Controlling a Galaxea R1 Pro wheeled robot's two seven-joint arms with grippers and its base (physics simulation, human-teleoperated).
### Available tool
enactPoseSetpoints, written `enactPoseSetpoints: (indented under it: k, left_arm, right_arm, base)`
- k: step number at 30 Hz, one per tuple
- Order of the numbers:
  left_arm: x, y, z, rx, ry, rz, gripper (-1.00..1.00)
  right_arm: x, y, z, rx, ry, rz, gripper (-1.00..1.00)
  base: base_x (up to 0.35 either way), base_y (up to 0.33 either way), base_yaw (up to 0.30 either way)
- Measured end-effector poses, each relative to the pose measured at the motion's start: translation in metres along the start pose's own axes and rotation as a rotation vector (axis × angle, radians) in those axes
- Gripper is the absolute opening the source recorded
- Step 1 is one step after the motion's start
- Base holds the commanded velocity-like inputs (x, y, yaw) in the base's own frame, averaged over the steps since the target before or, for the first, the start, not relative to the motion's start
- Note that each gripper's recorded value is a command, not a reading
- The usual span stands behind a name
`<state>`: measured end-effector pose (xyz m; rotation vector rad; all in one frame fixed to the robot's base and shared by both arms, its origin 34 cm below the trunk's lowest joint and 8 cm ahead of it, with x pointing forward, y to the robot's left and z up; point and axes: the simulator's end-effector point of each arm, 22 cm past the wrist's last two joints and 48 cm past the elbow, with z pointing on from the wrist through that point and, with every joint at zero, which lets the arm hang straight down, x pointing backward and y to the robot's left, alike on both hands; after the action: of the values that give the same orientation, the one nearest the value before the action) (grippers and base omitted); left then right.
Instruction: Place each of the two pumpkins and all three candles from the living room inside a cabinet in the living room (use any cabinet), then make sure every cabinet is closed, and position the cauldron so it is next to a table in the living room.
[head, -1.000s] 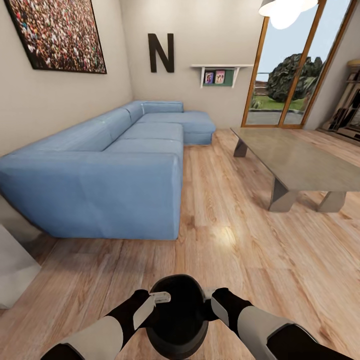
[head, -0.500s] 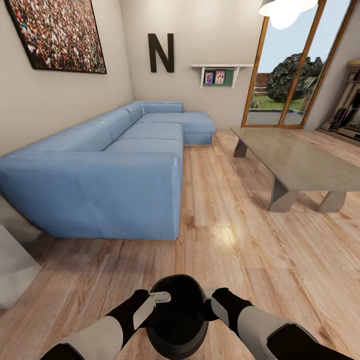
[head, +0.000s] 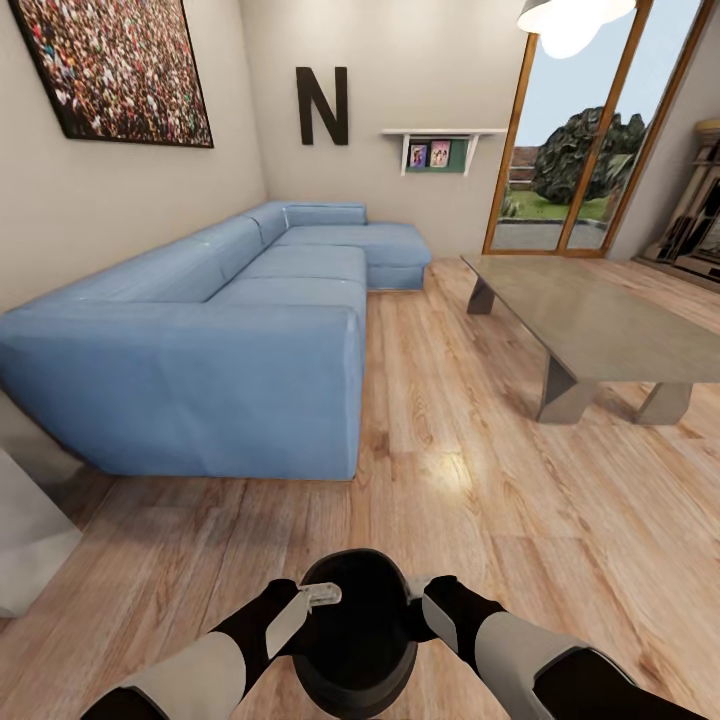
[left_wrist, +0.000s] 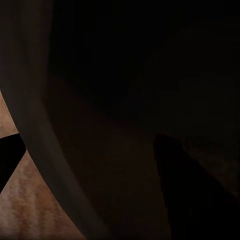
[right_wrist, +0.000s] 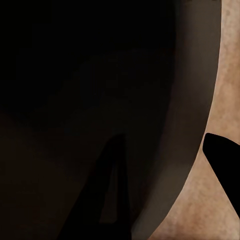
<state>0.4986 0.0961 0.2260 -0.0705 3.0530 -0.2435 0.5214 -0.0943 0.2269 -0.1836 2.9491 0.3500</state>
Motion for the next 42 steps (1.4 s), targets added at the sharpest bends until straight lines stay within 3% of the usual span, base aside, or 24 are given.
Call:
enactPoseSetpoints:
  k: [42]
  left_arm:
    - [-0.0005, 0.0023, -0.0001, 0.002, 0.000, -0.011, -1.00]
  right_arm:
    - [0.0004, -0.0003, 0.0000, 0.001, -0.001, -0.002, -1.00]
  base:
    - [0.000, 0.000, 0.000]
